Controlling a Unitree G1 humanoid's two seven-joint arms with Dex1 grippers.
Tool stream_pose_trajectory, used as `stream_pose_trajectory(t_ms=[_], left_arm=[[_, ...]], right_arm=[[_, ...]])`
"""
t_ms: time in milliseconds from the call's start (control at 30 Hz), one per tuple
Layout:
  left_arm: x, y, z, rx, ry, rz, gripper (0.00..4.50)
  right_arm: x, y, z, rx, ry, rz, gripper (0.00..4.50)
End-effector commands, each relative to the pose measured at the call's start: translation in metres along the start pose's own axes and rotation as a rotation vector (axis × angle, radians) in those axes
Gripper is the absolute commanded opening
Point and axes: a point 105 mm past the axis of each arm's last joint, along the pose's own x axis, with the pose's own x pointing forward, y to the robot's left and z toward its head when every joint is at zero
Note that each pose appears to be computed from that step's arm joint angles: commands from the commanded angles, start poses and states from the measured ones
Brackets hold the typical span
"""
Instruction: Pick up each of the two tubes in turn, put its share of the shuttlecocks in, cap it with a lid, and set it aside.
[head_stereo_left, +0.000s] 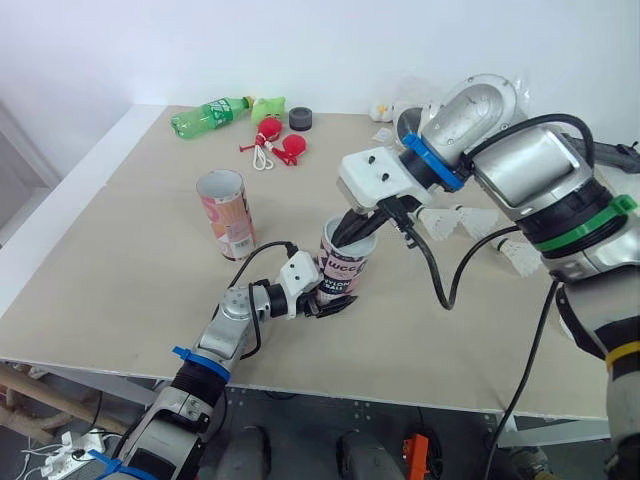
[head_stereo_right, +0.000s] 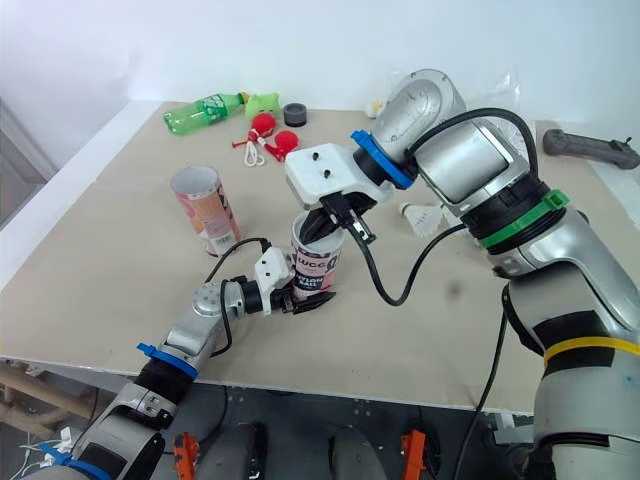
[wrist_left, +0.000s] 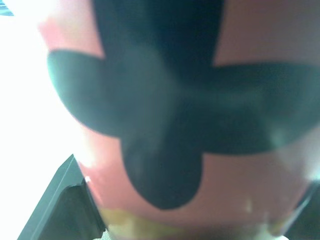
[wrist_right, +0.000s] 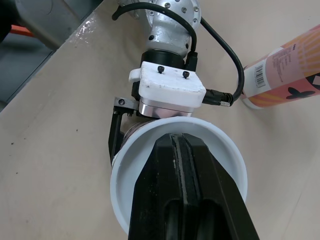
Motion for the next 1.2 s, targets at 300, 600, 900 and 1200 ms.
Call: stream_pose_trajectory(t_ms=[300, 600, 900, 1200], left_arm=[[0.005, -0.011, -0.006, 0.006, 0.032, -0.039, 3.29], [0.001, -0.006, -0.003, -0.017, -0.006, 0.003, 3.29], [-0.009, -0.002, -0.008, -0.078, -0.019, 0.025, 3.69], [-0.022, -0.002, -0.015, -0.101, 0.001, 0.024, 4.49]], right_arm=[[0.021, 0.011, -0.011, 0.051, 0.004, 0.095, 0.10], [-0.049, 0.001, 0.016, 0.151, -0.271, -0.197, 0.10], [-0.066, 0.045, -0.016, 0.522, -0.561, -0.648, 3.70], [-0.003, 0.095, -0.043, 0.758, -0.583, -0.824, 4.49]])
